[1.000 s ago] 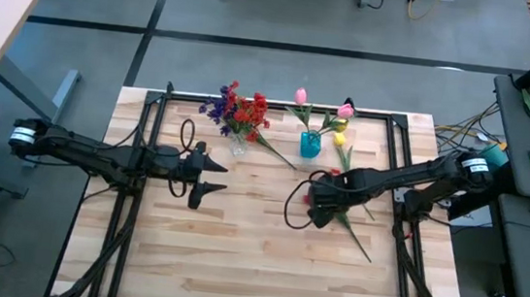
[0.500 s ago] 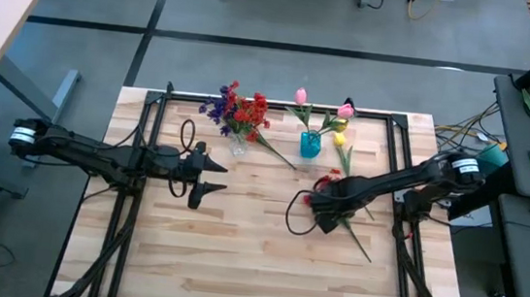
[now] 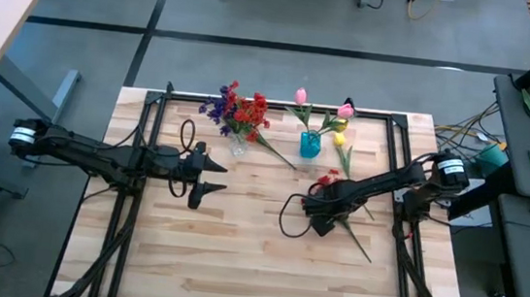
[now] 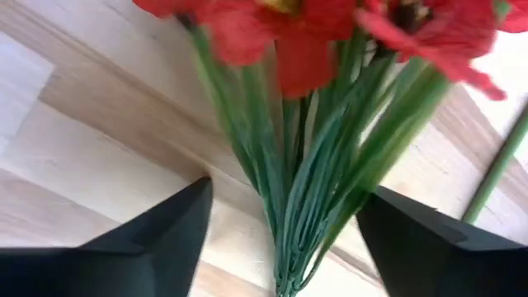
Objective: Sort flowers into vase by color
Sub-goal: Put the red flowers into the transparent vase
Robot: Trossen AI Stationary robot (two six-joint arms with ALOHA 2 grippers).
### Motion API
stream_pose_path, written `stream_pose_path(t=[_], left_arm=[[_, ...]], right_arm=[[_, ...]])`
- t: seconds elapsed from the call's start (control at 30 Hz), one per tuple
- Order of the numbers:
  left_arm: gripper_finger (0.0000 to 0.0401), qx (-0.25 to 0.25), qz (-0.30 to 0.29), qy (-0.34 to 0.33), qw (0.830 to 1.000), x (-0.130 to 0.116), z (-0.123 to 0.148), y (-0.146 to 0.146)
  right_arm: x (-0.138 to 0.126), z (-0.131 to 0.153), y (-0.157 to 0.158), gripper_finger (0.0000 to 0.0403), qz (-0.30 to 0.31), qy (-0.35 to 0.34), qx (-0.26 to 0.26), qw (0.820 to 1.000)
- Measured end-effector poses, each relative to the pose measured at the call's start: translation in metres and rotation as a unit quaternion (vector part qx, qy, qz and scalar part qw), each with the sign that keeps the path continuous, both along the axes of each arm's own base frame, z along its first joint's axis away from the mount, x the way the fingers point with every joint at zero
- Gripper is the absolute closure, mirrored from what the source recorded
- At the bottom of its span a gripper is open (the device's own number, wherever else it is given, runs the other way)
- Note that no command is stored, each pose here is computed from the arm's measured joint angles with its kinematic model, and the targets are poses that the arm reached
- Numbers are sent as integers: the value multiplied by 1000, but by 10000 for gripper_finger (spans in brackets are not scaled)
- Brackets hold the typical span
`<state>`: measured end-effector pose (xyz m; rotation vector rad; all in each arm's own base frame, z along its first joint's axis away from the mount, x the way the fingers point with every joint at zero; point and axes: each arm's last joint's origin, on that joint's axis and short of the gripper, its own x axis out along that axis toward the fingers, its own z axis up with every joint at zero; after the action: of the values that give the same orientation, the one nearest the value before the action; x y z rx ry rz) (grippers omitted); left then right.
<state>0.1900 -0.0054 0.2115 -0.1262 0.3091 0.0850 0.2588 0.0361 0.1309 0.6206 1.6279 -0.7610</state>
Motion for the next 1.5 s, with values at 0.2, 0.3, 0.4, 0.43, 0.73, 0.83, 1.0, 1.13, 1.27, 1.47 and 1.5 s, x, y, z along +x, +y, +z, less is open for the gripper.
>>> stream_pose_path(t=[0.2, 0.3, 0.4, 0.43, 0.73, 0.83, 1.0, 1.13, 1.27, 1.47, 1.5], left_arm=[[174, 0, 0, 0, 1000, 0, 0, 0], [174, 0, 0, 0, 1000, 0, 0, 0], [174, 3, 8, 3, 1000, 0, -1, 1], [174, 5, 15, 7, 1000, -1, -1, 1], [174, 29, 100, 42, 994, -4, -9, 6], [170, 36, 113, 48, 992, -5, -13, 7], [145, 43, 118, 50, 991, -3, -22, 7], [117, 74, 123, 34, 989, -1, -32, 9], [101, 117, 116, 22, 986, 4, -35, 13], [99, 128, 151, 21, 980, 9, -38, 37], [99, 124, 155, 18, 980, 9, -40, 41]], right_arm=[[4, 7, 0, 226, -3, -20, 2, 1000], [5, 11, -2, 271, -3, -27, -8, 1000], [6, 18, -1, 309, -1, -40, -3, 999], [6, 22, -1, 320, 1, -47, -1, 999], [0, 70, -2, 383, 33, -161, 0, 986], [-1, 89, -4, 387, 52, -230, -20, 972], [6, 120, -3, 388, 136, -378, -27, 915], [16, 142, -3, 389, 228, -492, -62, 838], [28, 158, -12, 389, 321, -592, -88, 734], [39, 164, -37, 390, 397, -622, -165, 655], [41, 163, -41, 390, 405, -618, -177, 650]])
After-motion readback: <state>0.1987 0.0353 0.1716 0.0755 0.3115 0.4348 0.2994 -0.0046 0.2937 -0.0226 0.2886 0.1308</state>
